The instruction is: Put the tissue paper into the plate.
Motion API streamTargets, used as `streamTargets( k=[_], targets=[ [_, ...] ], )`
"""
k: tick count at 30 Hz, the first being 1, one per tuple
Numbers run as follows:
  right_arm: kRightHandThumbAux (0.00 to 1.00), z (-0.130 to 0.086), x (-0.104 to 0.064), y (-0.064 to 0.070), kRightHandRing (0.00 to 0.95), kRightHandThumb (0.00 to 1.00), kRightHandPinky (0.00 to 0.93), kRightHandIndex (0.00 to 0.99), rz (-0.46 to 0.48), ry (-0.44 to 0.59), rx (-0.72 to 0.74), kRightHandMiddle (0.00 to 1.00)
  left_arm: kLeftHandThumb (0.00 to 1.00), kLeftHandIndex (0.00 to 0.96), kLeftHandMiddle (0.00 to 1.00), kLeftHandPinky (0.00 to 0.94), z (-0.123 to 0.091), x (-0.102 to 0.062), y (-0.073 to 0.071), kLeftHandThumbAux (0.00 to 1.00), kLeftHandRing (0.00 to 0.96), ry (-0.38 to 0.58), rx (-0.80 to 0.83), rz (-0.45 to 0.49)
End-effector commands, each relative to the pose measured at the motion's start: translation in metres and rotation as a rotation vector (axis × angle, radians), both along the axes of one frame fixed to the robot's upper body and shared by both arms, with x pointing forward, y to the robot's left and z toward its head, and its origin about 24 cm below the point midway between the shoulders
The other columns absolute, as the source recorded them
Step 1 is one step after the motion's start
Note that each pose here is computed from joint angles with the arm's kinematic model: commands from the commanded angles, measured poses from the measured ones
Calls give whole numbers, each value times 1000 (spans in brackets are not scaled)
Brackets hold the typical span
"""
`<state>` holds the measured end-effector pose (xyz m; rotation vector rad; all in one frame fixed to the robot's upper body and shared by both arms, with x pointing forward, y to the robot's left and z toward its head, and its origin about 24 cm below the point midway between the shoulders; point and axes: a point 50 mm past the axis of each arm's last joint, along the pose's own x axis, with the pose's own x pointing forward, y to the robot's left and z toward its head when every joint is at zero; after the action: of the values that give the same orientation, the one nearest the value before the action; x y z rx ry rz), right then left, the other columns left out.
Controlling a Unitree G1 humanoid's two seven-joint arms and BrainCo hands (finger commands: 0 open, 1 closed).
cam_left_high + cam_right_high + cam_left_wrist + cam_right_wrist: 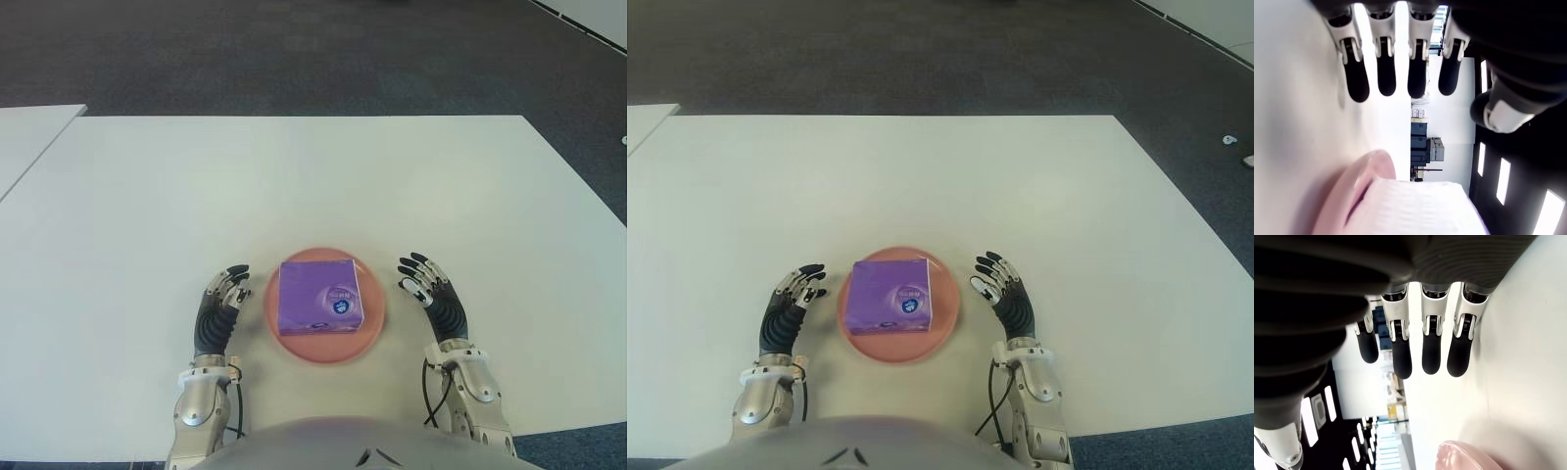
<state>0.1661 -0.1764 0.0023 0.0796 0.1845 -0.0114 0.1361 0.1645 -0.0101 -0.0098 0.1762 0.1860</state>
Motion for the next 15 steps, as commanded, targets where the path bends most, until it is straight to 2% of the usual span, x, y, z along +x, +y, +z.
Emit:
streamTargets(
  k=[1, 15],
  targets=[
    [607, -22, -18, 0, 230, 276, 233, 175, -11, 150, -2, 249, 95, 273, 250, 275, -15, -11, 1, 555, 248, 112, -9, 16],
    [622, -27, -18, 0, 251, 319, 265, 187, -8, 181, -18, 255, 90, 292, 252, 280, -13, -12, 2, 547, 252, 111, -6, 3]
  ],
)
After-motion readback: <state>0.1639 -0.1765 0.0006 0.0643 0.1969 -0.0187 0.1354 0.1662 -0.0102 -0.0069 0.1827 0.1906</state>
